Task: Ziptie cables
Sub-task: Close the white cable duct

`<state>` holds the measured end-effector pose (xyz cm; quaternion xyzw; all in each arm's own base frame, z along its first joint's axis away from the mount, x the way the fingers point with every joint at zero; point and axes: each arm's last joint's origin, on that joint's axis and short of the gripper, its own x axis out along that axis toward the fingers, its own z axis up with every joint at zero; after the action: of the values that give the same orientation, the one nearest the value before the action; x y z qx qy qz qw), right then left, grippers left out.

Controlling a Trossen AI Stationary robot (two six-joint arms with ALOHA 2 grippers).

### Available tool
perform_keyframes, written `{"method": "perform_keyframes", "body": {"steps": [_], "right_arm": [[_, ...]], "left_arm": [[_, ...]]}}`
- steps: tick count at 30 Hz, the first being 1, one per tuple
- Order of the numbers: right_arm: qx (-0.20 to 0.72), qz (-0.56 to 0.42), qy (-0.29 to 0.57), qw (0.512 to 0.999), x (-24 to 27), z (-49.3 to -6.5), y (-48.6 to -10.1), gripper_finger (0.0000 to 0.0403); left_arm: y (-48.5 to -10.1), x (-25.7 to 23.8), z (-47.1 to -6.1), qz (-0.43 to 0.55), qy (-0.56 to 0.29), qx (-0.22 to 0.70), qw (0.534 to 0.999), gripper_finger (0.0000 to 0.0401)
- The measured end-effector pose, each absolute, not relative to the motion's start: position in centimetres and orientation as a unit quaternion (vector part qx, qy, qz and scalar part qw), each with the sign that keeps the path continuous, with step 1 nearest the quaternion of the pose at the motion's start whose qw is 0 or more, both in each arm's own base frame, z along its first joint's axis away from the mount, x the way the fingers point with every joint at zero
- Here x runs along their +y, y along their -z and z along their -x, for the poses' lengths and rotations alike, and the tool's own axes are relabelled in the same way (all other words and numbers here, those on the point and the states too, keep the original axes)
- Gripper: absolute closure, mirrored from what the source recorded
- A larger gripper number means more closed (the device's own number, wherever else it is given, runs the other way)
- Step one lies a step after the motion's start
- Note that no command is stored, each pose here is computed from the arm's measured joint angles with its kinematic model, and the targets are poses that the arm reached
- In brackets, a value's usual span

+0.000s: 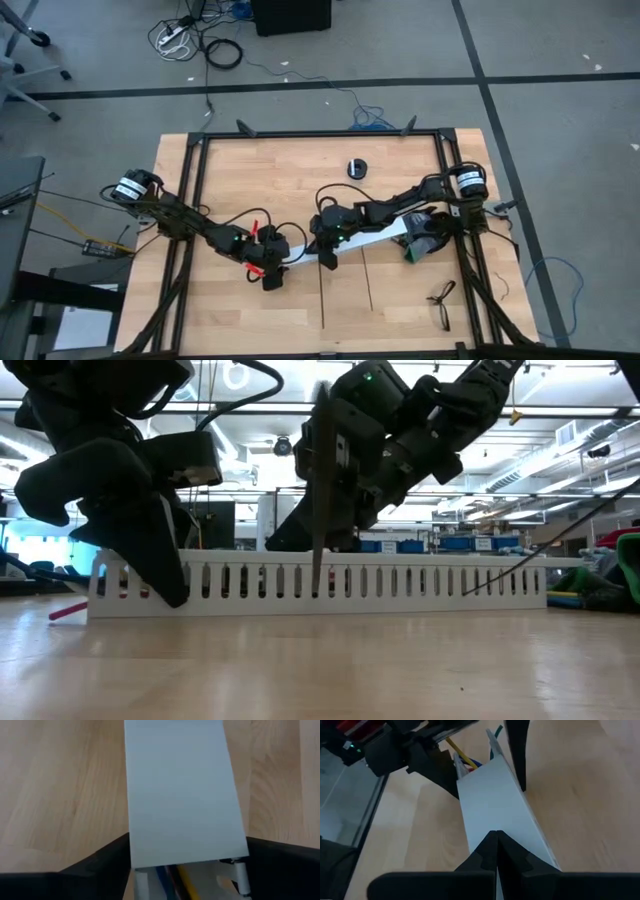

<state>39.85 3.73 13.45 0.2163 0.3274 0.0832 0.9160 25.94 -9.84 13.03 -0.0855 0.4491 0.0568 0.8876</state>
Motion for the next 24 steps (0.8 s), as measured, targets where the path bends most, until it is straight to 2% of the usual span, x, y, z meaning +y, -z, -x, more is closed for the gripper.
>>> {"method": "perform_keyframes", "body": {"steps": [6,18,24], "right_arm": [[0.333,-0.214,-0.077,0.915,3.3,-39.7,-13.5,0.0403],[0.337,-0.211,-0.079,0.914,3.0,-39.7,-13.4,0.0402],[0.338,-0.216,-0.067,0.913,2.5,-39.7,-13.3,0.0402]], "left_arm": [[-13.0,-9.9,-25.9,0.087,-0.054,0.45,0.887,0.0137],[-13.0,-10.6,-25.5,0.12,-0.046,0.463,0.877,0.0093],[-12.9,-10.6,-25.4,0.137,-0.047,0.471,0.87,0.0087]]}}
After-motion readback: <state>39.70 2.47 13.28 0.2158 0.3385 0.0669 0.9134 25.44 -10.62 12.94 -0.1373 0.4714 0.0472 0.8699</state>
